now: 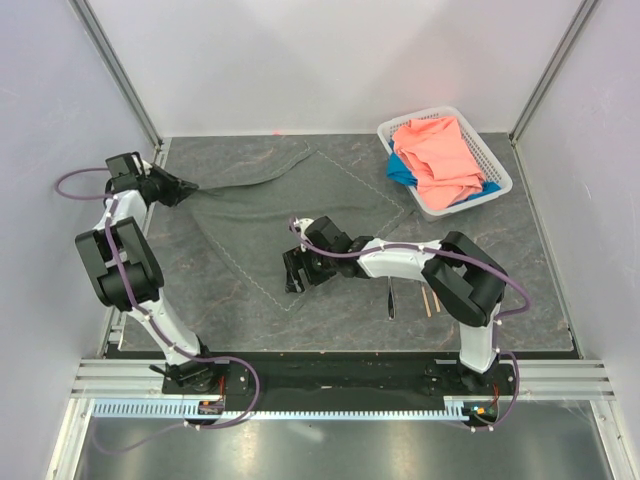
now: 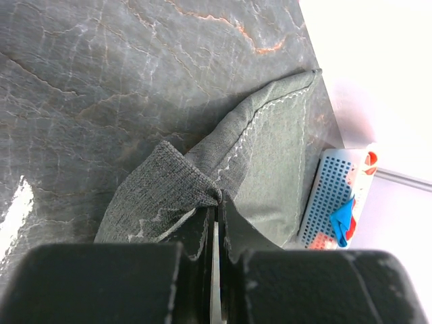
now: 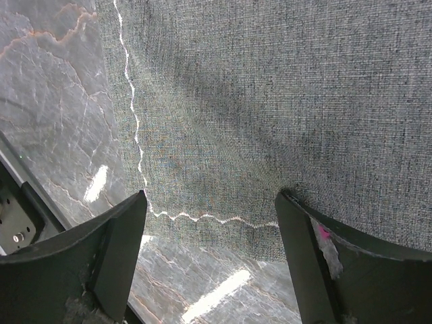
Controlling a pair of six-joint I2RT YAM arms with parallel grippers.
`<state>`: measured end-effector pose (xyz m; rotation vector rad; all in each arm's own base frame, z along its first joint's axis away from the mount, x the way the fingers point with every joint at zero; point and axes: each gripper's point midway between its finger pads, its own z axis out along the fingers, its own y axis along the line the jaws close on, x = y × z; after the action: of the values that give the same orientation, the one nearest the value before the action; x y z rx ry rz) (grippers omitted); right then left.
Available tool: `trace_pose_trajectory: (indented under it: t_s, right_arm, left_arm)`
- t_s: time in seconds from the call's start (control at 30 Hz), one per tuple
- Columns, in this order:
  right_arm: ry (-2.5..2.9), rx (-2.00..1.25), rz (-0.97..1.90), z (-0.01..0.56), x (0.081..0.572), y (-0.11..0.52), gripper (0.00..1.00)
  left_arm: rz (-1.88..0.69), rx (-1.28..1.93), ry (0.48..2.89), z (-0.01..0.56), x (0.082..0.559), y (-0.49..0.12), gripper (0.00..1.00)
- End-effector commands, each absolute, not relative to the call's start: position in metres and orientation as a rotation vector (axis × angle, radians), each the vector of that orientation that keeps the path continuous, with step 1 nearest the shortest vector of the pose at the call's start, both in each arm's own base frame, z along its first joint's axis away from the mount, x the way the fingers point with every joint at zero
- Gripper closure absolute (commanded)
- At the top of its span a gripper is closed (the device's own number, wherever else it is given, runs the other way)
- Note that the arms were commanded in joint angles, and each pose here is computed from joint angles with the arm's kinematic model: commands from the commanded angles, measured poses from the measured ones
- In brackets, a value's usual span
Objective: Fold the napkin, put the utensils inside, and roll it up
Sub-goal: Flatten the napkin out
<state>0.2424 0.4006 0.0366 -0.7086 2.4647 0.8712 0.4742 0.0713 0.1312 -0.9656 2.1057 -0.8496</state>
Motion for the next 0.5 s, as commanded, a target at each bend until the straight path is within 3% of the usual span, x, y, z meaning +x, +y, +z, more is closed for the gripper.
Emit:
trace_pose_trajectory:
  t_s: [0.0, 0.03, 0.13, 0.17, 0.27, 0.47]
  right_arm:
    - [2.511, -0.747, 0.771, 0.024, 0.241, 0.385, 0.13]
    - [2.497, -0.755, 0.778, 0.030, 0.241, 0.386, 0.13]
    - [2.439, -0.789, 0.806, 0.051, 0.236, 0.392, 0.13]
    - [2.423, -0.801, 0.812, 0.056, 0.233, 0.394, 0.13]
    - [2.371, -0.847, 0.839, 0.075, 0.225, 0.400, 0.13]
    - [2.319, -0.951, 0.880, 0.081, 0.206, 0.423, 0.13]
  left_arm:
    - [-0.805, -0.977, 2.106, 0.123, 0.490, 0.086, 0.94]
    - [-0.806, -0.972, 2.109, 0.122, 0.495, 0.088, 0.92]
    - [-0.765, -1.000, 2.147, 0.103, 0.497, 0.095, 0.66]
    - [-0.744, -0.995, 2.150, 0.102, 0.497, 0.097, 0.48]
    - [-0.691, -0.991, 2.150, 0.104, 0.492, 0.102, 0.30]
    - [-0.616, -0.915, 2.131, 0.128, 0.483, 0.092, 0.22]
